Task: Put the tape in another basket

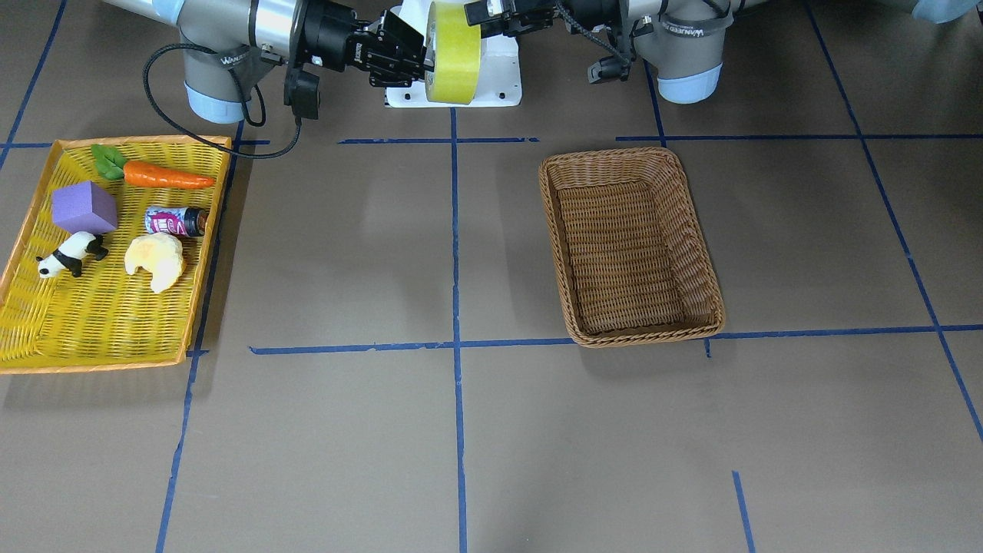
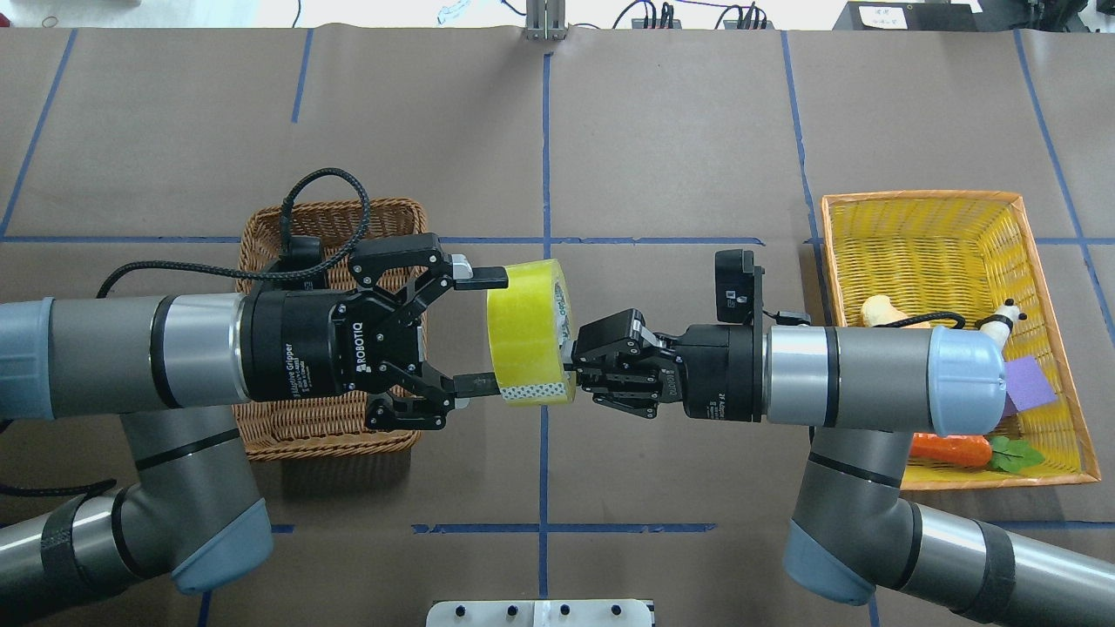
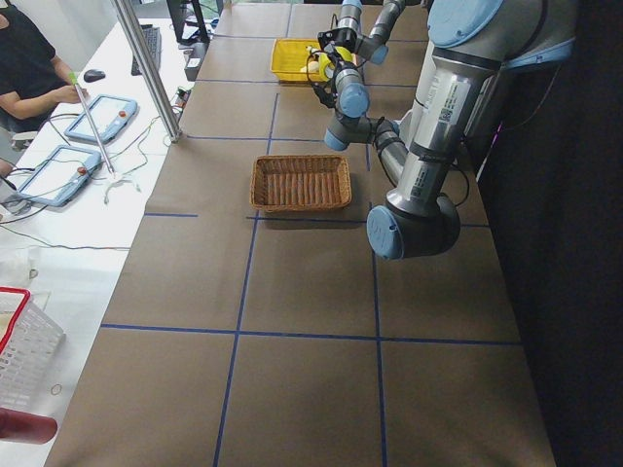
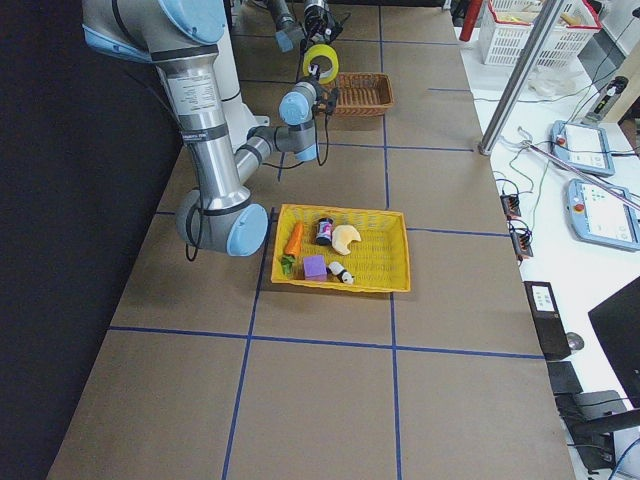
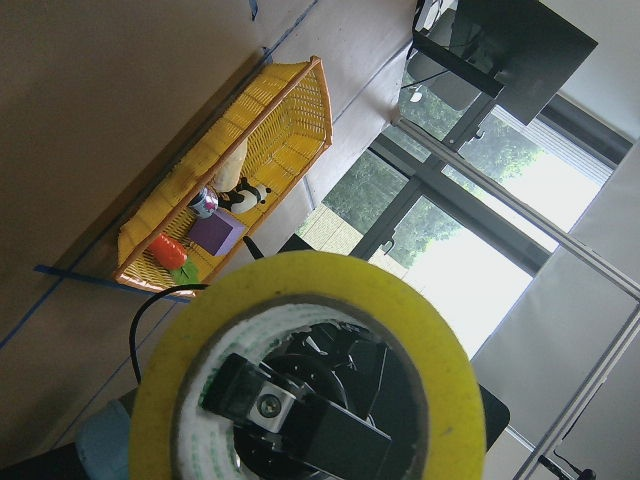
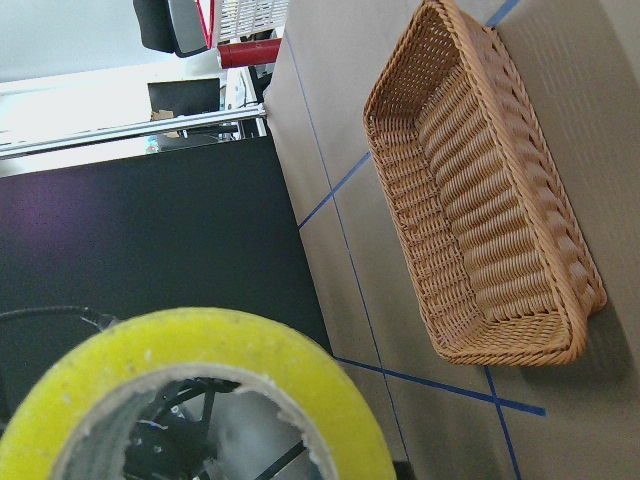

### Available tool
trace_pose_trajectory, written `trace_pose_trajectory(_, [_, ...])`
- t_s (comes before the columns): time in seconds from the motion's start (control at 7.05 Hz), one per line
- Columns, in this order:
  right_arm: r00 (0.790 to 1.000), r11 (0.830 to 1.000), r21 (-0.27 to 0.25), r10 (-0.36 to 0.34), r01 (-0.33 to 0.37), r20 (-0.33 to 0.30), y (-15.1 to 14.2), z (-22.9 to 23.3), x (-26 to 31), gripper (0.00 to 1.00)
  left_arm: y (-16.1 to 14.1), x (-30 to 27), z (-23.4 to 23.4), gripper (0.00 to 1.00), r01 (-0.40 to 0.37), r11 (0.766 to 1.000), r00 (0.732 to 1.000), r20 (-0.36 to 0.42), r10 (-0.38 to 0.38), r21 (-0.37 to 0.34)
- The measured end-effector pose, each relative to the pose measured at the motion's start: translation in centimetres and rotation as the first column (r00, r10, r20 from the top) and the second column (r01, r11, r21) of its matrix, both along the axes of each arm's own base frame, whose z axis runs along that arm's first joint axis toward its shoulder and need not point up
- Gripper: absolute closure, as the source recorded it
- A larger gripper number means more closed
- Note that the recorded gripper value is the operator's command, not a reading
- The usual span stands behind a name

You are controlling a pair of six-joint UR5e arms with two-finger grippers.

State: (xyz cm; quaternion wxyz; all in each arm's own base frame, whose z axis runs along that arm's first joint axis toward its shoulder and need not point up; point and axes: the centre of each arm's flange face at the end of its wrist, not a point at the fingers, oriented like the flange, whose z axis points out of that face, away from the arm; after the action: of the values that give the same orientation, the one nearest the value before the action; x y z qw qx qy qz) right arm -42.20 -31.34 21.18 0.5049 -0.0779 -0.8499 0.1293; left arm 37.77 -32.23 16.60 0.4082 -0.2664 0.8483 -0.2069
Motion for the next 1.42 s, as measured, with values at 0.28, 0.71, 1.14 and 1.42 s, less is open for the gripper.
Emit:
trace_pose_trajectory(0.28, [1.000,1.000,0.008,-0.018,0.018,0.009,0.7,-0.2,-0.1,0.99,0.0,0.0,0.1,0.00,0.001,1.000,1.000,0.002,-0.001,0.001])
trace_pose_trajectory(0.71, [0.998,0.999,0.018,-0.047,0.046,0.029,2.2,-1.0,-0.2,0.99,-0.1,0.1,0.1,0.00,0.003,1.000,1.000,0.004,-0.003,0.001])
trace_pose_trajectory(1.14, [0.997,0.997,0.014,-0.071,0.071,0.021,3.2,-0.9,-1.2,0.99,-0.1,0.0,0.0,0.00,0.003,1.000,1.000,0.001,-0.003,0.001])
trace_pose_trajectory(1.42, [0.997,0.997,0.012,-0.075,0.075,0.015,3.4,-0.8,-1.5,0.95,-0.1,-0.1,-0.1,0.23,0.004,1.000,1.000,-0.002,-0.004,0.002])
